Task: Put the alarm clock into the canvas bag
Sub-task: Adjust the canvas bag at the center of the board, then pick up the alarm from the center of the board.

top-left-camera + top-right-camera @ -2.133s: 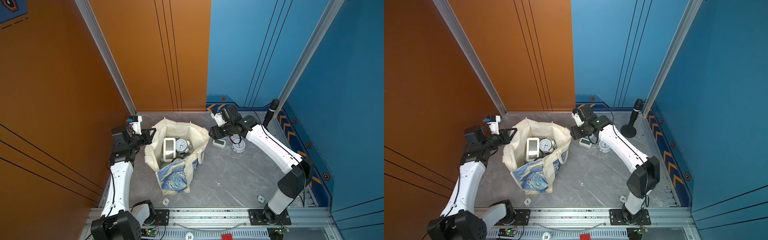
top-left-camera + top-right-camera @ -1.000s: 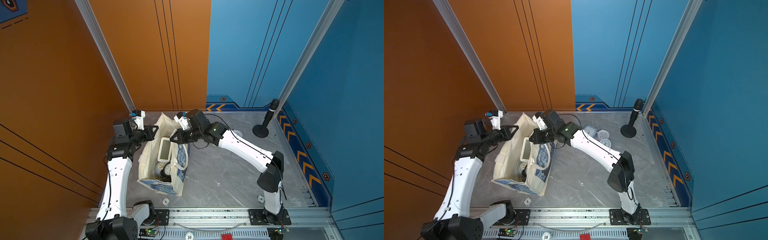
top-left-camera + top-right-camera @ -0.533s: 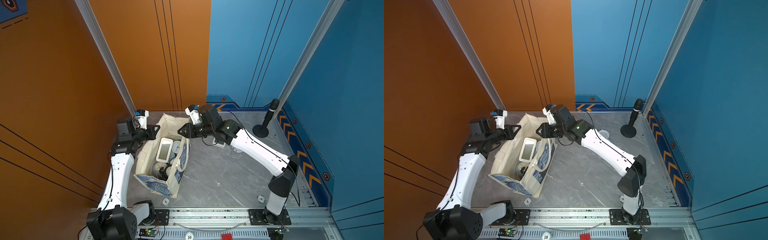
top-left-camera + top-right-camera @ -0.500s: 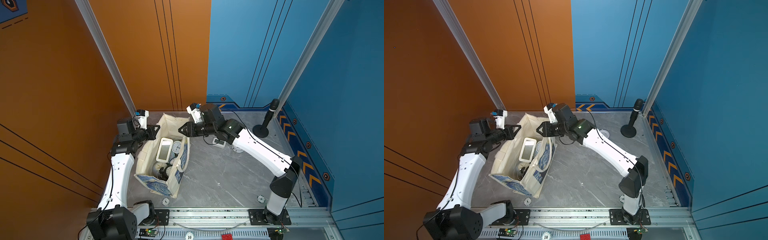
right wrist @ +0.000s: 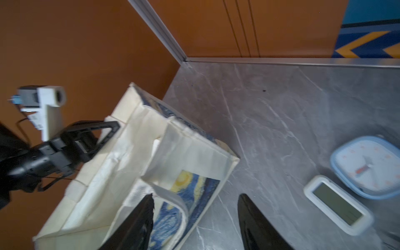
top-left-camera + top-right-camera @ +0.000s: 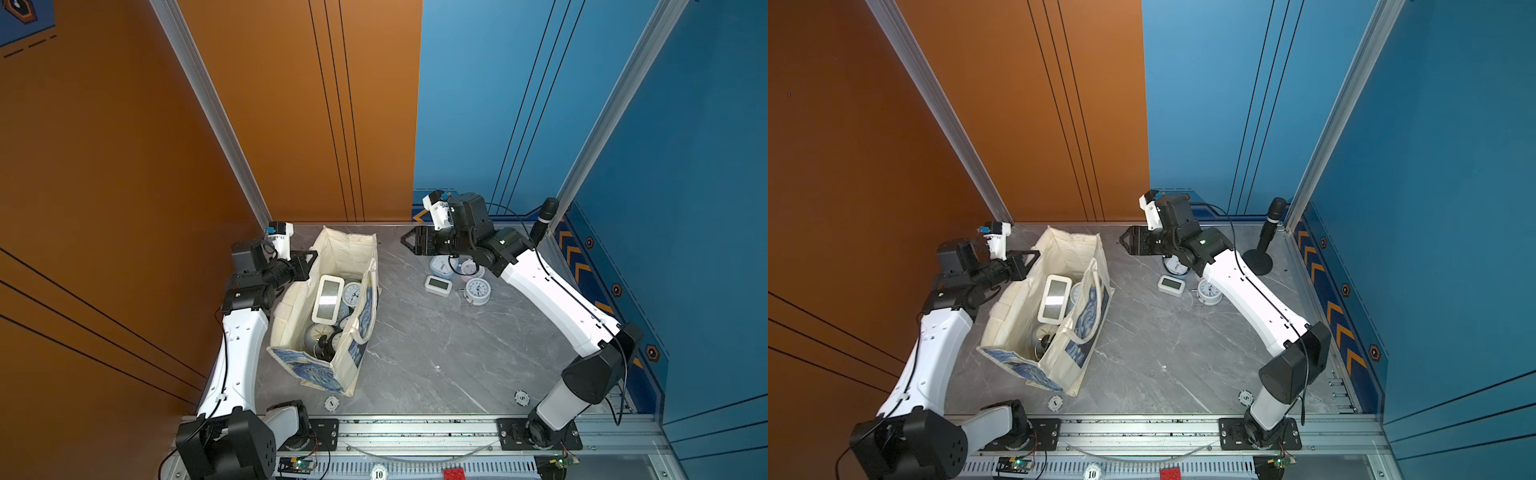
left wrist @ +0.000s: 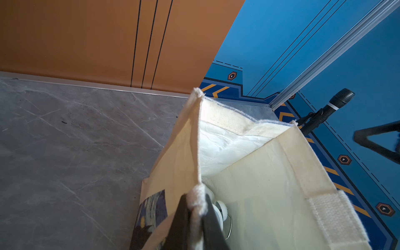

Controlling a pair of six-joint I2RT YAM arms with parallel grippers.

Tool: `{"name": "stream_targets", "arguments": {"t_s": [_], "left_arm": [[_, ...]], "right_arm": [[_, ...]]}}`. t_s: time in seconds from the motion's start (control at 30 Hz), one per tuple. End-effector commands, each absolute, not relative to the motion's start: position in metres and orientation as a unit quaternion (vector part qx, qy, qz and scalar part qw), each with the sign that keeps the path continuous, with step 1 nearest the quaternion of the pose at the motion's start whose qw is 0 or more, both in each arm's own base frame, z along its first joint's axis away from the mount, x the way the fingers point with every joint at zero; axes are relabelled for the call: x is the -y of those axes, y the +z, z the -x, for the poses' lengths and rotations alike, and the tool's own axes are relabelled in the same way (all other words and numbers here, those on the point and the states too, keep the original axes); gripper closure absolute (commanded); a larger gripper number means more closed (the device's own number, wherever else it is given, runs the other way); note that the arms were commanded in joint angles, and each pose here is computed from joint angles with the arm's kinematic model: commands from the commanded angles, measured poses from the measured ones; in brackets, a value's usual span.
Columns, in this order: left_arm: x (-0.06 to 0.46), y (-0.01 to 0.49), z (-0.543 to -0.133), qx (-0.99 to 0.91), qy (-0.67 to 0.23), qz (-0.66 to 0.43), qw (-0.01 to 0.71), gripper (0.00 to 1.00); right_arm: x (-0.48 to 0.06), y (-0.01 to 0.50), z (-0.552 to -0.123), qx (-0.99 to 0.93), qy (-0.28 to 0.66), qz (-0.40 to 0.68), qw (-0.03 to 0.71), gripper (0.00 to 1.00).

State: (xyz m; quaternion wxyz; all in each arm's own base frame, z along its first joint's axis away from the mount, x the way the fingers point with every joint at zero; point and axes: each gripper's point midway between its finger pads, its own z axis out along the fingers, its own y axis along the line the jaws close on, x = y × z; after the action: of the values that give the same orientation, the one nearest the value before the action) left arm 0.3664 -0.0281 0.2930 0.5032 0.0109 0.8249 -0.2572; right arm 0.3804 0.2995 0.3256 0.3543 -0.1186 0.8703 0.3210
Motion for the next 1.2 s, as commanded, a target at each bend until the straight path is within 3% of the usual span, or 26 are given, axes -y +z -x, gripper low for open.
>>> {"name": "stream_targets", "arguments": {"t_s": [0.0, 0.33, 0.47, 0.83, 1.17], "left_arm": [[0.028, 0.305, -0.364, -0.811, -0.262, -0.017, 0.523, 1.00], [0.027, 0.306, -0.364, -0.809, -0.264, -0.016, 0.524, 1.00], [0.025, 0.307, -0.365, -0.809, -0.261, -0.015, 0.526, 1.00], [0.022, 0.305, -0.366, -0.811, -0.254, -0.011, 0.527, 1.00], [0.019, 0.295, -0.362, -0.816, -0.242, -0.005, 0.524, 1.00]], "right_arm": [[-0.264, 0.271, -0.388, -0.909, 0.229, 0.139, 0.321, 0.32], [-0.217, 0.153, -0.423, -0.947, 0.099, 0.195, 0.235, 0.25], [-0.212, 0.119, -0.433, -0.954, 0.085, 0.202, 0.205, 0.17], [-0.207, 0.068, -0.449, -0.962, 0.072, 0.202, 0.166, 0.03], [-0.214, 0.055, -0.445, -0.963, 0.102, 0.203, 0.146, 0.00]]}}
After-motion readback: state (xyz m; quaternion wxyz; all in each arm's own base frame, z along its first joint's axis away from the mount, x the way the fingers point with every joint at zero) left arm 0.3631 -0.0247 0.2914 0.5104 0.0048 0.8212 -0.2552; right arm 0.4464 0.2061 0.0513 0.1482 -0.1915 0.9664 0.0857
